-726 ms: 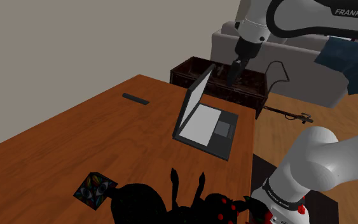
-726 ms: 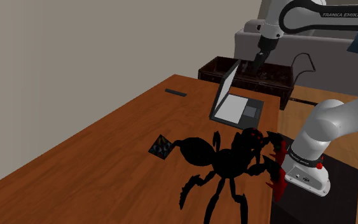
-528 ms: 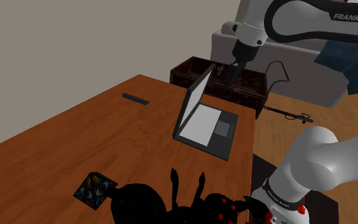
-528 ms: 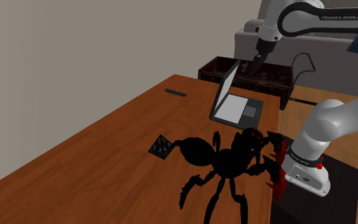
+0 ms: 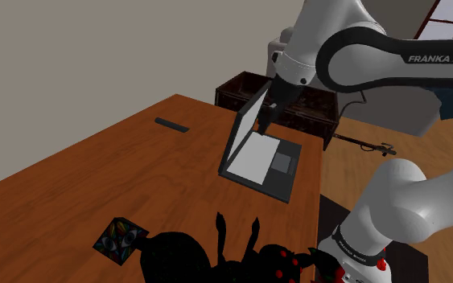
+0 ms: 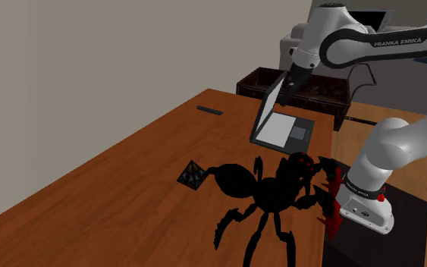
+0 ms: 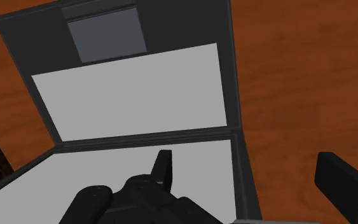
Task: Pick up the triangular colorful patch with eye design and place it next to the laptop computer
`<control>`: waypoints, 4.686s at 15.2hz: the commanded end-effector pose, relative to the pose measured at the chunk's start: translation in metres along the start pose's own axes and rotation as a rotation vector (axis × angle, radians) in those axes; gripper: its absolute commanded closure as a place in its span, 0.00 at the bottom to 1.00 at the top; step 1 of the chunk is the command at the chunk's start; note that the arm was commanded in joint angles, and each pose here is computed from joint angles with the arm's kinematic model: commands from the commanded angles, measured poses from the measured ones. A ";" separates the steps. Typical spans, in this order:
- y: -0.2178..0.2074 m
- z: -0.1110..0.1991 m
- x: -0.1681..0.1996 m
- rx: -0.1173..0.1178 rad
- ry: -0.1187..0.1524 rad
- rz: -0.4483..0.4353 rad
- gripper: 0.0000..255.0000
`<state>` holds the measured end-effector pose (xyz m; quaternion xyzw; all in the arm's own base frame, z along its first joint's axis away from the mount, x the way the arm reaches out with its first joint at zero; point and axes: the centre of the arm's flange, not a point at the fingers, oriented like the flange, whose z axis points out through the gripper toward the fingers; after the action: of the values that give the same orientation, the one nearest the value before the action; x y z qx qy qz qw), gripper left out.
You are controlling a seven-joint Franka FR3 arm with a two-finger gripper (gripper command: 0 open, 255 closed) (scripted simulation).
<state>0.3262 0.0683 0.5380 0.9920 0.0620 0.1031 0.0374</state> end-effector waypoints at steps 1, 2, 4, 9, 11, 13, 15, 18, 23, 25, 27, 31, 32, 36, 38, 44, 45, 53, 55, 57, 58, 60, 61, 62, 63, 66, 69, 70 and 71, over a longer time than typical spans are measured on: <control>-0.020 0.014 0.003 0.011 0.022 0.001 0.00; -0.031 0.020 0.004 0.017 0.032 0.000 0.00; -0.052 0.031 0.008 0.027 0.052 0.000 0.00; -0.105 0.059 0.017 0.053 0.101 -0.003 0.00; -0.127 0.070 0.021 0.064 0.121 -0.003 0.00; -0.149 0.080 0.026 0.074 0.141 -0.004 0.00; -0.171 0.090 0.030 0.085 0.161 -0.005 0.00; -0.204 0.105 0.037 0.101 0.191 -0.006 0.00; -0.259 0.127 0.050 0.127 0.240 -0.009 0.00; -0.281 0.136 0.055 0.138 0.260 -0.009 0.00; -0.304 0.144 0.061 0.148 0.280 -0.010 0.00; -0.349 0.159 0.072 0.169 0.319 -0.012 0.00; -0.360 0.163 0.075 0.174 0.329 -0.013 0.00; -0.377 0.177 0.082 0.181 0.342 -0.013 0.00; -0.379 0.187 0.086 0.181 0.342 -0.013 0.00; -0.383 0.204 0.092 0.181 0.342 -0.013 0.00; -0.383 0.204 0.092 0.181 0.342 -0.013 0.00; -0.383 0.204 0.092 0.181 0.342 -0.013 1.00; -0.383 0.204 0.092 0.181 0.342 -0.013 1.00; -0.383 0.204 0.092 0.181 0.342 -0.013 1.00; -0.383 0.204 0.091 0.181 0.342 -0.013 1.00; -0.382 0.199 0.093 0.181 0.342 -0.013 1.00; -0.382 0.194 0.094 0.181 0.342 -0.013 1.00; -0.381 0.189 0.095 0.181 0.342 -0.013 1.00; -0.381 0.183 0.096 0.181 0.342 -0.013 1.00; -0.379 0.168 0.099 0.181 0.342 -0.013 1.00; -0.378 0.153 0.102 0.181 0.342 -0.013 1.00; -0.377 0.147 0.104 0.181 0.342 -0.013 1.00; -0.377 0.142 0.105 0.181 0.342 -0.013 1.00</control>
<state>0.4139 0.4455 0.3812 0.9589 0.0829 0.2642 -0.0624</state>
